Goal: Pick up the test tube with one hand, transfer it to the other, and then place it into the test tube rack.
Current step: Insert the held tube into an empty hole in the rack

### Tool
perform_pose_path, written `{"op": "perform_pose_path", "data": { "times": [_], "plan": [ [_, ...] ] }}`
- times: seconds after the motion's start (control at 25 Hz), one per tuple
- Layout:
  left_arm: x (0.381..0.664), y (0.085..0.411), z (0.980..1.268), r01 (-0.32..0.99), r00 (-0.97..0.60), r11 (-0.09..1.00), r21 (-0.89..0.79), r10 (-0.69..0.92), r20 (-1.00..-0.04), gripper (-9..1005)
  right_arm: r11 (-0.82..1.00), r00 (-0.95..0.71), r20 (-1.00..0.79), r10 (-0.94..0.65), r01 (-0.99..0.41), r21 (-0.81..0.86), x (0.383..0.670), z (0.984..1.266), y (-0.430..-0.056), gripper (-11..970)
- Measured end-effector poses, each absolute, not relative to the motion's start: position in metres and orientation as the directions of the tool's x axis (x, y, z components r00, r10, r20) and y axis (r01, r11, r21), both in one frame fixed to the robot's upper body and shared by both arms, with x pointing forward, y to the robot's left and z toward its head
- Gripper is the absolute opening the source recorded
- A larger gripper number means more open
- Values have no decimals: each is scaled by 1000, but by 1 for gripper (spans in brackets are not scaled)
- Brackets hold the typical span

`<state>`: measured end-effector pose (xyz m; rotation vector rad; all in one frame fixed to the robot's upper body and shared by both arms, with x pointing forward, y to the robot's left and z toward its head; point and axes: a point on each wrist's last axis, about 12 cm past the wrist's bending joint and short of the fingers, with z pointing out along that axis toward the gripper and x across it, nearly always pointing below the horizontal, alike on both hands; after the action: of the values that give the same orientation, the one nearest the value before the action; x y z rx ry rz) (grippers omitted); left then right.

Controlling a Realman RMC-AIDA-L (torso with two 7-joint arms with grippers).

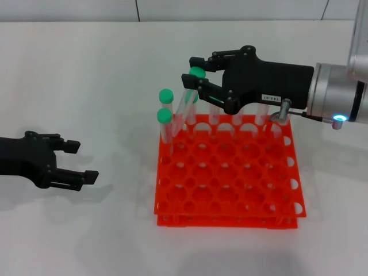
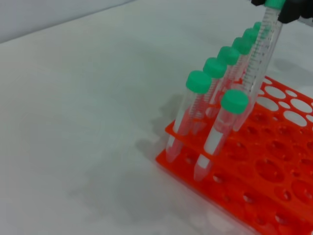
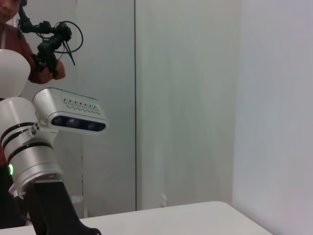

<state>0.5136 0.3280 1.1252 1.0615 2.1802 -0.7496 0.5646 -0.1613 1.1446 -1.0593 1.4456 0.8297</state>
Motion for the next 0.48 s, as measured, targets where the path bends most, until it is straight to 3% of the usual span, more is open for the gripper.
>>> {"op": "perform_pose_path", "data": {
  "times": [0.48],
  "plan": [
    [512,327,1122,825,-503,517,-228,488,-714,886,376,2,-984,-179,-924,-70,560,1134,-170,272]
  ]
}}
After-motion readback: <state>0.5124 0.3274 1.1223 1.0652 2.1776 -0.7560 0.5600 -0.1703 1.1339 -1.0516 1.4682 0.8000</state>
